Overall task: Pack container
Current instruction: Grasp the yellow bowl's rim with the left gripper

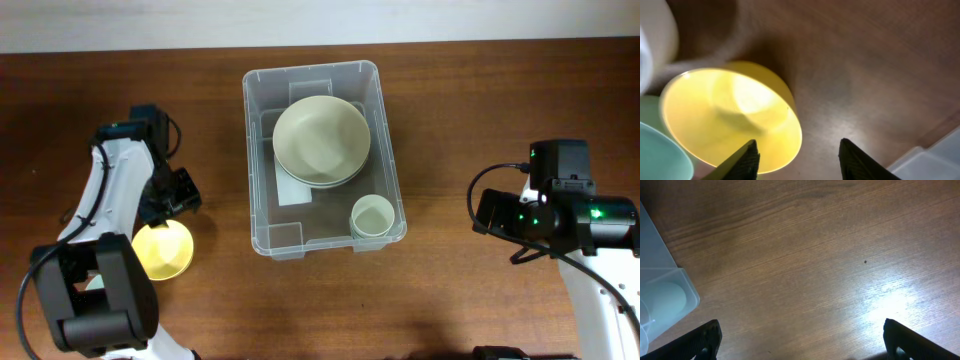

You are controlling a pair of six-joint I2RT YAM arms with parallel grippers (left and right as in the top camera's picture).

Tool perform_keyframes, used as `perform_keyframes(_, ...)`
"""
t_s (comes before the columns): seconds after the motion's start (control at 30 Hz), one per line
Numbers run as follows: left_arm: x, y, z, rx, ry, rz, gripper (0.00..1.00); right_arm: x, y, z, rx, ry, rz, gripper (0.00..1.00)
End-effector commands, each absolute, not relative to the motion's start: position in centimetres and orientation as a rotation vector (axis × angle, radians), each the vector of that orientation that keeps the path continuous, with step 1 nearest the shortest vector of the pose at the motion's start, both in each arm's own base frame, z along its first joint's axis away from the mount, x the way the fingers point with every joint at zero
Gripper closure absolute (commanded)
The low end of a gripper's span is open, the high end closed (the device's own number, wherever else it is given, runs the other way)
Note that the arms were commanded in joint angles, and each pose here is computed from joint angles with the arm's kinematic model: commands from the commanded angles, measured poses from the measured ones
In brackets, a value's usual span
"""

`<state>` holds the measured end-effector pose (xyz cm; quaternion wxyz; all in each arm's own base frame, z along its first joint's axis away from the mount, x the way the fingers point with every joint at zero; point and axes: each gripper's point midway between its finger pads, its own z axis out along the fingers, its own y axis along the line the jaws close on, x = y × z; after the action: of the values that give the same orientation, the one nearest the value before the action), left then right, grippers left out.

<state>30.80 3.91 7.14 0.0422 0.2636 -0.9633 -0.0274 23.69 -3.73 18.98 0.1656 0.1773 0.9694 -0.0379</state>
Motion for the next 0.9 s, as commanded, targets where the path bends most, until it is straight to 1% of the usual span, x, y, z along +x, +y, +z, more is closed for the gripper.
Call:
perform_keyframes(0.0, 28.9, 3.4, 4.6, 0.817, -2.900, -0.061, 0.44, 23.6, -3.9, 19.2, 0.516, 2.750, -0.110, 0.01)
perform_keyframes(0.13, 27.8, 3.6, 3.1, 0.809, -2.882, -0.091, 0.43, 23.6, -3.9, 19.2, 0.516, 2.750, -0.110, 0.01)
perform_keyframes(0.17, 27.6, 3.8, 2.7, 0.808, -2.886, -0.113, 0.38, 23.6, -3.9, 19.2, 0.516, 2.750, -0.110, 0.01)
perform_keyframes(0.27, 27.6, 4.0, 2.3, 0.809, -2.895, -0.127, 0.39, 23.6, -3.9, 19.2, 0.516, 2.751, -0.110, 0.01)
perform_keyframes(0.37, 27.8, 4.2, 2.3, 0.811, -2.904, -0.139, 0.49, 23.6, -3.9, 19.2, 0.516, 2.751, -0.110, 0.01)
perform_keyframes(0.4, 27.8, 4.5, 2.3, 0.809, -2.906, -0.168, 0.56, 23.6, -3.9, 19.2, 0.516, 2.752, -0.111, 0.01)
perform_keyframes(0.43, 27.8, 4.6, 2.4, 0.807, -2.907, -0.180, 0.61, 23.5, -3.9, 19.2, 0.516, 2.754, -0.111, 0.01)
perform_keyframes(0.5, 27.8, 4.7, 2.4, 0.803, -2.908, -0.182, 0.75, 23.5, -3.9, 19.1, 0.517, 2.755, -0.111, 0.01)
perform_keyframes(0.53, 27.8, 4.7, 2.4, 0.803, -2.908, -0.182, 0.78, 23.5, -3.9, 19.1, 0.516, 2.754, -0.111, 0.01)
perform_keyframes(0.57, 27.8, 4.7, 2.4, 0.803, -2.909, -0.182, 0.84, 23.5, -3.9, 19.2, 0.516, 2.754, -0.111, 0.01)
perform_keyframes(0.73, 27.8, 4.7, 2.4, 0.804, -2.912, -0.186, 0.93, 23.5, -3.9, 19.1, 0.516, 2.755, -0.111, 0.01)
perform_keyframes(0.8, 28.0, 4.7, 2.3, 0.806, -2.919, -0.184, 0.99, 23.5, -3.9, 19.2, 0.516, 2.754, -0.111, 0.01)
perform_keyframes(0.87, 28.4, 4.8, 2.3, 0.810, -2.931, -0.182, 0.99, 23.5, -3.9, 19.2, 0.516, 2.754, -0.111, 0.01)
